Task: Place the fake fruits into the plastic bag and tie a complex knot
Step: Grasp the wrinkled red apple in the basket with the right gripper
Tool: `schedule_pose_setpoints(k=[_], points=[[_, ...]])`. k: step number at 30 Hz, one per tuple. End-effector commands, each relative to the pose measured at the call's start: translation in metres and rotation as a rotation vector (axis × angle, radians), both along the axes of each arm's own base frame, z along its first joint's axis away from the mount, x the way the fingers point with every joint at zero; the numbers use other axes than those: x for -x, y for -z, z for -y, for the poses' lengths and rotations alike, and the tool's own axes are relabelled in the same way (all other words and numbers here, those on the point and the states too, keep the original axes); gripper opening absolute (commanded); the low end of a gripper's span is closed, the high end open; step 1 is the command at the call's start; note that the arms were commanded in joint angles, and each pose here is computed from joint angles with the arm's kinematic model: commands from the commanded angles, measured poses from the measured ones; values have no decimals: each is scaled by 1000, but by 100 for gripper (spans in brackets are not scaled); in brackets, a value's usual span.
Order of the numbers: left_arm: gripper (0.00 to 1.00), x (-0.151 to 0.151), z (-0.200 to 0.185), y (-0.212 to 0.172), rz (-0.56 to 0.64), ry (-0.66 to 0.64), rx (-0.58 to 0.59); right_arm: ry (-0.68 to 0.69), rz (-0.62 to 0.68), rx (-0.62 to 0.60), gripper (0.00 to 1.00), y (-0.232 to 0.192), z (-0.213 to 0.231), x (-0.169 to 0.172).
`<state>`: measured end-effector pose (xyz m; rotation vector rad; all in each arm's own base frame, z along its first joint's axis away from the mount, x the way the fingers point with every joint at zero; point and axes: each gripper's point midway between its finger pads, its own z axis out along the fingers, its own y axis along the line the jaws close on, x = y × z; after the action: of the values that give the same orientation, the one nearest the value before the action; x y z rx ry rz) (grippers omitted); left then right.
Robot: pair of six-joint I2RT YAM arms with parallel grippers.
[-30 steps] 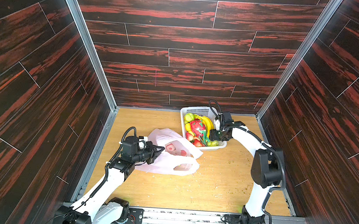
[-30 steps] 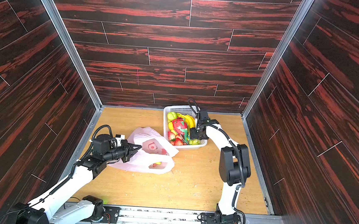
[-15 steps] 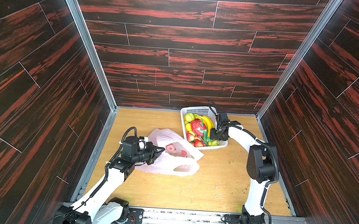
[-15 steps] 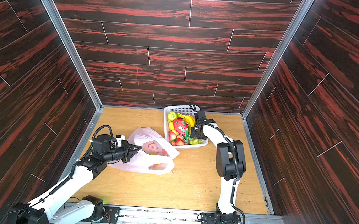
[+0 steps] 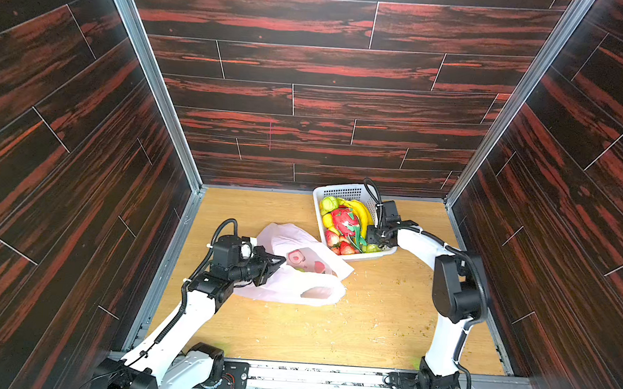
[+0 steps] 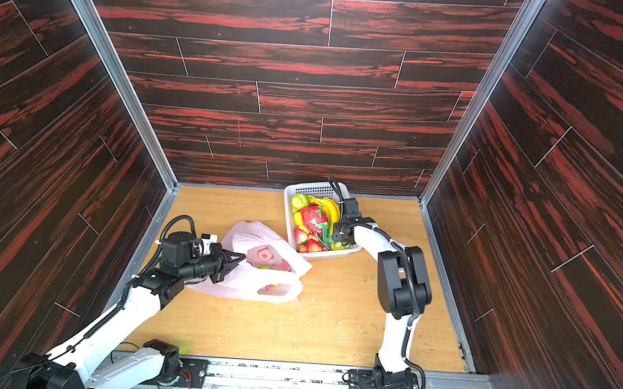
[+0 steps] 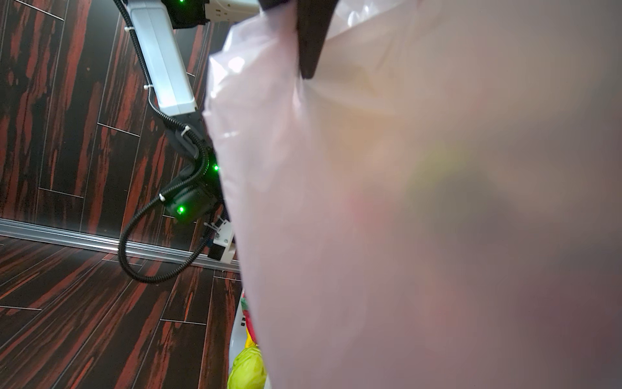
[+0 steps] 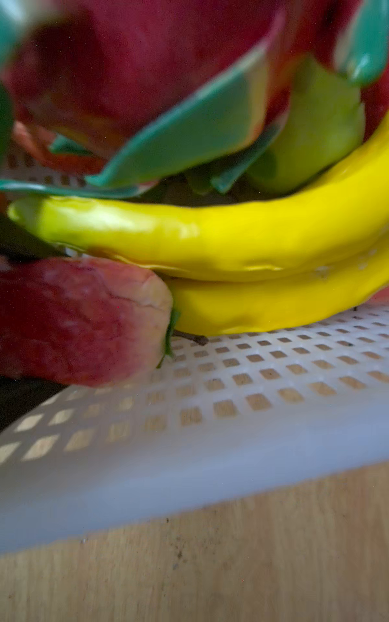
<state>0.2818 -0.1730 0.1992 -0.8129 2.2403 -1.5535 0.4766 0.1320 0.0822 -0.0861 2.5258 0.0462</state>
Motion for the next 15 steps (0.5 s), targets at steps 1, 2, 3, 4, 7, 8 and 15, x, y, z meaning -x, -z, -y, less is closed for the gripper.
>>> schedule_pose_setpoints(k=[1,2,3,4,7,8,15], points=[[0,-2,-1,-12,30,0,-2,-35,130,-27,19,-51,-2,-3],[0,-1,-2,-11,27,-2,-5,-51,148,-32,19,-59,-3,-1],[0,-2,-2,-10,27,-3,-6,-59,166,-42,19,-67,-4,1],[0,-2,-2,-10,28,-4,-6,-66,187,-49,19,-75,-4,3],[0,-2,-2,-10,27,-2,-5,-85,217,-75,18,-93,-6,11],[0,-2,-1,-10,26,-1,-5,-96,217,-84,18,-98,-8,14],[0,-1,-2,-10,29,-2,-6,-245,185,-269,18,-116,-39,51]])
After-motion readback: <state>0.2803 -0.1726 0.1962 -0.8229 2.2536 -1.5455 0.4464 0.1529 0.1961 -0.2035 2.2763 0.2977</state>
